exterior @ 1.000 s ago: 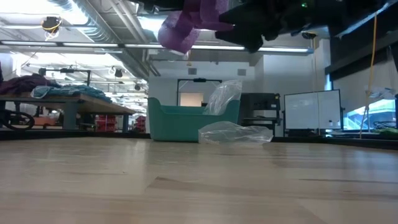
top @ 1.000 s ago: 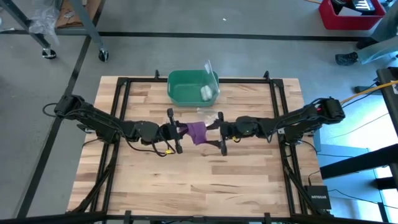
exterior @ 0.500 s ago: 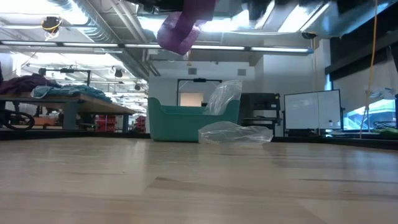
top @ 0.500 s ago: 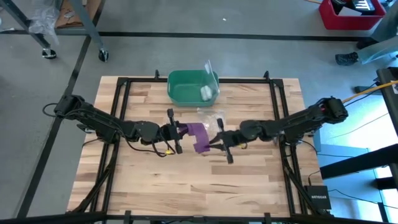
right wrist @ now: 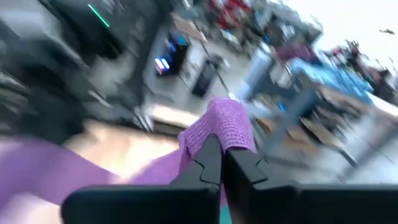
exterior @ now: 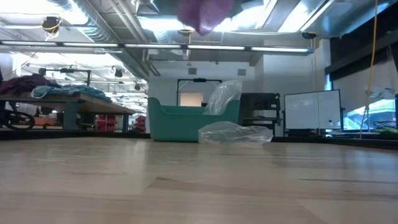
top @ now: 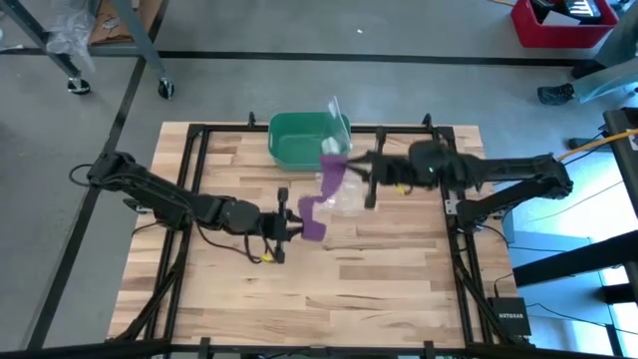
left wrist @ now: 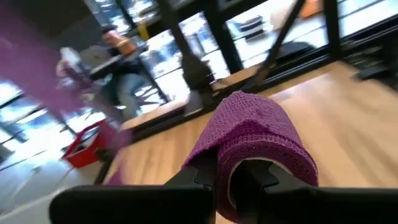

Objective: Roll bandage
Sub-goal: Roll the violet bandage

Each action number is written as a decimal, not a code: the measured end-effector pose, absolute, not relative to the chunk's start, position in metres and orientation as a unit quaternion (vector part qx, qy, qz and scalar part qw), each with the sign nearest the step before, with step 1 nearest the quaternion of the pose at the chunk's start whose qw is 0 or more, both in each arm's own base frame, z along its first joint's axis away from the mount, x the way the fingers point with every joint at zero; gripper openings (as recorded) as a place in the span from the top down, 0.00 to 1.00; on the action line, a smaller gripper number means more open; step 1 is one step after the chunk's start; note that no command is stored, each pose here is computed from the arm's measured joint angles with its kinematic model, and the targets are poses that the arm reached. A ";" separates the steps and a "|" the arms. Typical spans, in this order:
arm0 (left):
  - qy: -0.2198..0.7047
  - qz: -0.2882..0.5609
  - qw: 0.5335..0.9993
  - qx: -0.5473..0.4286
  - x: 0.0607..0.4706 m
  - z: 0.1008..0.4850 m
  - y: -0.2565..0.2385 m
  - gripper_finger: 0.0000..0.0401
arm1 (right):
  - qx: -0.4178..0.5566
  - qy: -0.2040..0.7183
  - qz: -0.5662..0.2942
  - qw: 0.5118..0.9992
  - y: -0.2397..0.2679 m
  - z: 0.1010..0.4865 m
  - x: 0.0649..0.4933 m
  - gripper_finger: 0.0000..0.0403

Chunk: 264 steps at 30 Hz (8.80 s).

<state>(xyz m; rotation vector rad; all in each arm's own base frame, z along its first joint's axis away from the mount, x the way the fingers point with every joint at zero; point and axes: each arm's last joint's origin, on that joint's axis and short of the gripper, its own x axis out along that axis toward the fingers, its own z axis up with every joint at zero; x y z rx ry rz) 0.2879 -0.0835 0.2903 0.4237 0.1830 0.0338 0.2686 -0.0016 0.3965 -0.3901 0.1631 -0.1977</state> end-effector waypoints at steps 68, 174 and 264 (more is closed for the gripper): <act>0.044 0.048 0.990 0.122 0.265 0.399 -0.143 0.95 | -0.018 0.250 -0.044 0.967 -0.032 0.395 0.241 0.33; -0.078 0.110 0.973 0.189 0.270 0.431 -0.123 0.95 | -0.137 0.017 0.024 0.990 0.056 0.326 0.306 0.67; -0.108 0.103 0.974 0.170 0.235 0.448 -0.146 0.95 | -0.178 0.071 0.068 0.979 0.060 0.305 0.313 0.99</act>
